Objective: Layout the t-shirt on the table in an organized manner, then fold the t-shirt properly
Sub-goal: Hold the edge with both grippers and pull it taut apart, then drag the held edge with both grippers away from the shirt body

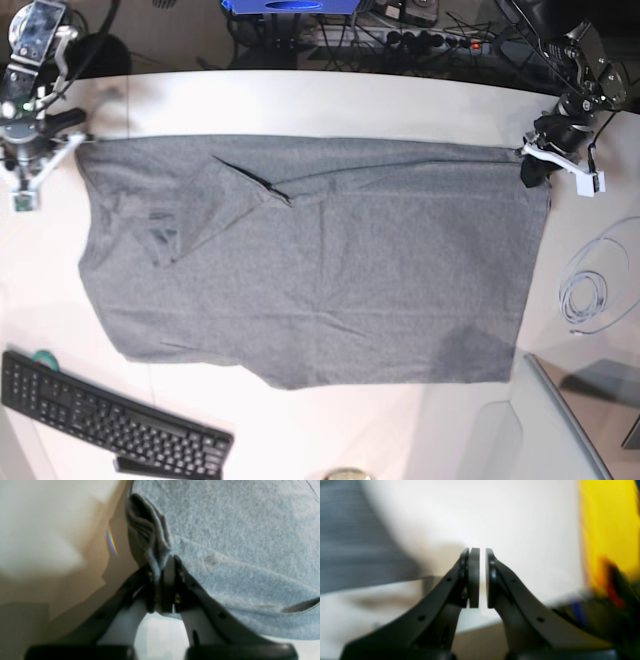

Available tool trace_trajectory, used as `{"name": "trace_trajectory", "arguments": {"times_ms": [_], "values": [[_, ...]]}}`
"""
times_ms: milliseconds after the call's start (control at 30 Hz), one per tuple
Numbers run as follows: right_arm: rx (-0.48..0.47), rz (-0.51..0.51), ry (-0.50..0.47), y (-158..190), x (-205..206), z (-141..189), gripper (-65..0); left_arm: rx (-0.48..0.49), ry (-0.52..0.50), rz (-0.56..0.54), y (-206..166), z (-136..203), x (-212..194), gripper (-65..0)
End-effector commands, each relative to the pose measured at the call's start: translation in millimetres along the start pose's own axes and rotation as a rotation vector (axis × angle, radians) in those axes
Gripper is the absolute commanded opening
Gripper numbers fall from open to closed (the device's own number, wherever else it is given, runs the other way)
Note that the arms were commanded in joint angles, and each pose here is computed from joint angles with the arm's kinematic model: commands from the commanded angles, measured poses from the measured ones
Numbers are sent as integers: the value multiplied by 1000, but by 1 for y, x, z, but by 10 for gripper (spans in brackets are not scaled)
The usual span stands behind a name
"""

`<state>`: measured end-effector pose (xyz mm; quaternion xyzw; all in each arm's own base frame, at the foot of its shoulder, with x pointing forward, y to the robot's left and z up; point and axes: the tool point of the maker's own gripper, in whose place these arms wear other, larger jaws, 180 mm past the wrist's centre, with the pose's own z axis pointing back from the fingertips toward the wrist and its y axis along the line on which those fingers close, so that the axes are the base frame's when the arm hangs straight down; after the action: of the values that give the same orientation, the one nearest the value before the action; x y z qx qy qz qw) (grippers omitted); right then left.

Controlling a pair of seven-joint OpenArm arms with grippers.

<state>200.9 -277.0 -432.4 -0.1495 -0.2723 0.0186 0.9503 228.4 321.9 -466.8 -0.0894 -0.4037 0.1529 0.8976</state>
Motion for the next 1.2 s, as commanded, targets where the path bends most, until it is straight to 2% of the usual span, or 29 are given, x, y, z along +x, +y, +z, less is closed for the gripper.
{"name": "trace_trajectory", "arguments": {"times_ms": [0, 67, 100, 433, 600, 733, 767, 833, 933, 967, 1000, 1067, 1167], "values": [[48, 18, -41, 10, 9, 7, -611, -1, -49, -18, 3, 3, 19, -650], [156, 48, -77, 34, 17, 14, -611, -1, -48, -17, 3, 3, 18, -650], [173, 49, -82, 38, 18, 14, -611, -1, -47, -15, 3, 3, 18, -650], [246, 4, 53, 48, -10, -33, -611, -1, -45, -13, 4, 3, 17, -650], [192, -78, 64, 19, -15, -39, -612, 3, -35, -15, 5, 5, 12, -650], [139, -181, -45, -8, 8, -21, -611, 4, -32, -12, 5, 6, 9, -650], [142, -247, -84, -11, 12, -15, -597, 4, -31, -11, 5, 6, 9, -650], [155, -374, -140, -21, 15, -3, -497, 3, -31, -10, 5, 6, 8, -650], [230, -515, -67, -18, -5, 4, -243, 3, -31, -10, 5, 6, 8, -650], [253, -553, -40, -16, -12, 7, -174, 3, -31, -10, 5, 6, 8, -650], [271, -599, -25, -15, -18, 10, -132, 3, -31, -10, 5, 6, 8, -650], [304, -700, -21, -6, -29, 15, -147, 3, -31, -10, 5, 6, 8, -650], [334, -715, -11, 6, -33, 15, -201, 3, -30, -10, 5, 6, 8, -650]]}}
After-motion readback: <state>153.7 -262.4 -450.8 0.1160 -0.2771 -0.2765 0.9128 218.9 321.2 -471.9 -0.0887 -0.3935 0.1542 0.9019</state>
